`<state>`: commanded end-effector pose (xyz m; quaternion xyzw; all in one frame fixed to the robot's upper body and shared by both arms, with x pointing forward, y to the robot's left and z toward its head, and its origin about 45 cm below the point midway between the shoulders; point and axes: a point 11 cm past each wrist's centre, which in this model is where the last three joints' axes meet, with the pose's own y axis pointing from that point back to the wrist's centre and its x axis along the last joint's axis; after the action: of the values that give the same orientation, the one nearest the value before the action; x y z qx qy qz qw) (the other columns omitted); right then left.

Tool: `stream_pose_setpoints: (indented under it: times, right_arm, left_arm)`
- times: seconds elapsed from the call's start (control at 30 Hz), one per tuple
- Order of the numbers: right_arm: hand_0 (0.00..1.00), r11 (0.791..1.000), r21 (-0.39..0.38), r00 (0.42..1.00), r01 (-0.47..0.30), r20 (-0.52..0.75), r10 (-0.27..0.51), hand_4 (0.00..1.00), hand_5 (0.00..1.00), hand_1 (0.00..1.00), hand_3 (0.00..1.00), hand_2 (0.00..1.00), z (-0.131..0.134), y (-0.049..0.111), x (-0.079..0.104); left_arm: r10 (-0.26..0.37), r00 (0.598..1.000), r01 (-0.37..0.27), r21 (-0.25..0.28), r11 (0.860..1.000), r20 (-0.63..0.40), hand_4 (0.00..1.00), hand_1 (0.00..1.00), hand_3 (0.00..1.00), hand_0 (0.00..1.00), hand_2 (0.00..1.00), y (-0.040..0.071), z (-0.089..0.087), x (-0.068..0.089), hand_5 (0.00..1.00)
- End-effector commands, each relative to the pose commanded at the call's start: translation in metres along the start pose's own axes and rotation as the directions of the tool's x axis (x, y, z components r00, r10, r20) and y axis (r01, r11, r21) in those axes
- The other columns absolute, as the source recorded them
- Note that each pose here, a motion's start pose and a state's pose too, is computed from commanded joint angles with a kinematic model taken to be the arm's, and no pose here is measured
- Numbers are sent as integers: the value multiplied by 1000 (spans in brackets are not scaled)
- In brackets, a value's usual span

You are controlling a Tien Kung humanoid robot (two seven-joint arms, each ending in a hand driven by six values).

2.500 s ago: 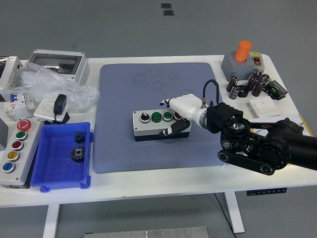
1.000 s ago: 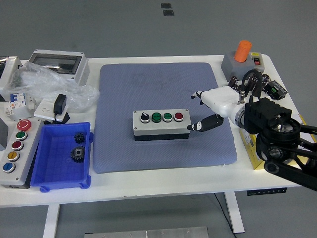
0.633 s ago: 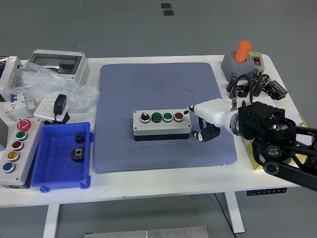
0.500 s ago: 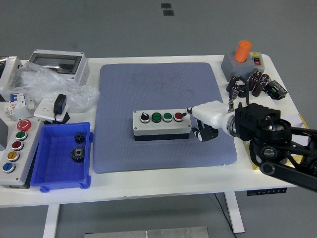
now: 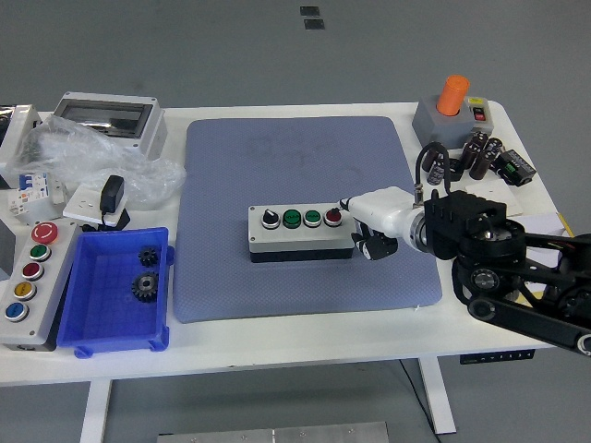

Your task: Pick up the button,place it on the desk,press the button,press the button

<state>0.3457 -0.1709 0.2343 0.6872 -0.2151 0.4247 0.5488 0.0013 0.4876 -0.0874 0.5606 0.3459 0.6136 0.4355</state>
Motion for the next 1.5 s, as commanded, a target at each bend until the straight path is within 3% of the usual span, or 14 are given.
stream_pose_setpoints:
  times: [0.27, 0.4, 0.57, 0.7, 0.9, 0.93, 0.97, 1.1, 1.13, 1.23, 1.3, 1.33, 1.5]
  right_arm:
    - [292, 997, -11, 997, 80, -18, -80, 354, 2, 364, 933, 318, 1, -8, -19]
    - [287, 997, 0, 997, 71, -8, -71, 357, 2, 361, 935, 317, -1, -7, -16]
    - [286, 995, 71, 995, -67, 81, 62, 364, 2, 358, 926, 315, -5, 1, 13]
    - [278, 974, 121, 970, -192, 171, 170, 378, 2, 349, 889, 311, -6, 7, 36]
    - [278, 938, 140, 914, -318, 308, 264, 378, 2, 349, 889, 311, 0, 7, 50]
    - [183, 932, 138, 900, -336, 339, 274, 633, 248, 341, 783, 357, 2, 6, 51]
    - [183, 925, 135, 884, -354, 370, 285, 633, 248, 341, 783, 357, 4, 5, 52]
    - [183, 887, 98, 777, -450, 532, 336, 633, 248, 341, 783, 357, 21, 0, 58]
    - [501, 876, 84, 738, -475, 580, 345, 716, 325, 534, 712, 585, 25, -2, 58]
    - [501, 846, 32, 609, -533, 709, 356, 716, 325, 534, 712, 585, 39, -8, 54]
    - [501, 836, 10, 523, -549, 784, 334, 716, 325, 534, 712, 585, 47, -14, 46]
    - [746, 834, 7, 487, -552, 815, 315, 799, 523, 704, 718, 739, 49, -17, 41]
    - [746, 822, -16, 264, -569, 943, 201, 799, 523, 704, 718, 739, 63, -25, 12]
  left_arm:
    - [3, 1000, -3, -4, 1000, -1, 536, 638, 607, 586, 606, 0, 1, 1, 282]
    - [3, 1000, -3, -5, 1000, -3, 538, 638, 607, 586, 606, 0, 2, 1, 282]
    - [2, 1000, -2, -4, 1000, -2, 538, 638, 606, 586, 606, 0, 2, 1, 282]
    - [1, 1000, -1, -5, 1000, -2, 537, 638, 606, 586, 606, 0, 2, 0, 282]
    - [1, 1000, -1, 0, 1000, -1, 537, 638, 606, 586, 606, 0, 0, 0, 282]
    - [1, 1000, -1, 0, 1000, -1, 538, 639, 607, 586, 606, 0, 0, 0, 281]
    - [1, 1000, -1, 1, 1000, -1, 538, 639, 607, 586, 606, 0, 0, 0, 281]
    - [0, 1000, 0, 0, 1000, 1, 538, 639, 607, 586, 606, 0, 1, 0, 281]
    - [-1, 1000, 1, 0, 1000, 0, 538, 638, 607, 586, 605, 0, 1, 0, 281]
    - [-3, 1000, 3, 2, 1000, 0, 538, 638, 607, 586, 605, 0, 2, -1, 281]
    - [-5, 1000, 5, 5, 1000, -1, 538, 638, 607, 586, 605, 0, 1, -1, 281]
    - [-6, 1000, 6, 7, 1000, 0, 539, 638, 608, 586, 605, 0, 1, -2, 280]
    - [-2, 1000, 1, 47, 999, 24, 539, 638, 608, 586, 605, 0, -3, -3, 280]
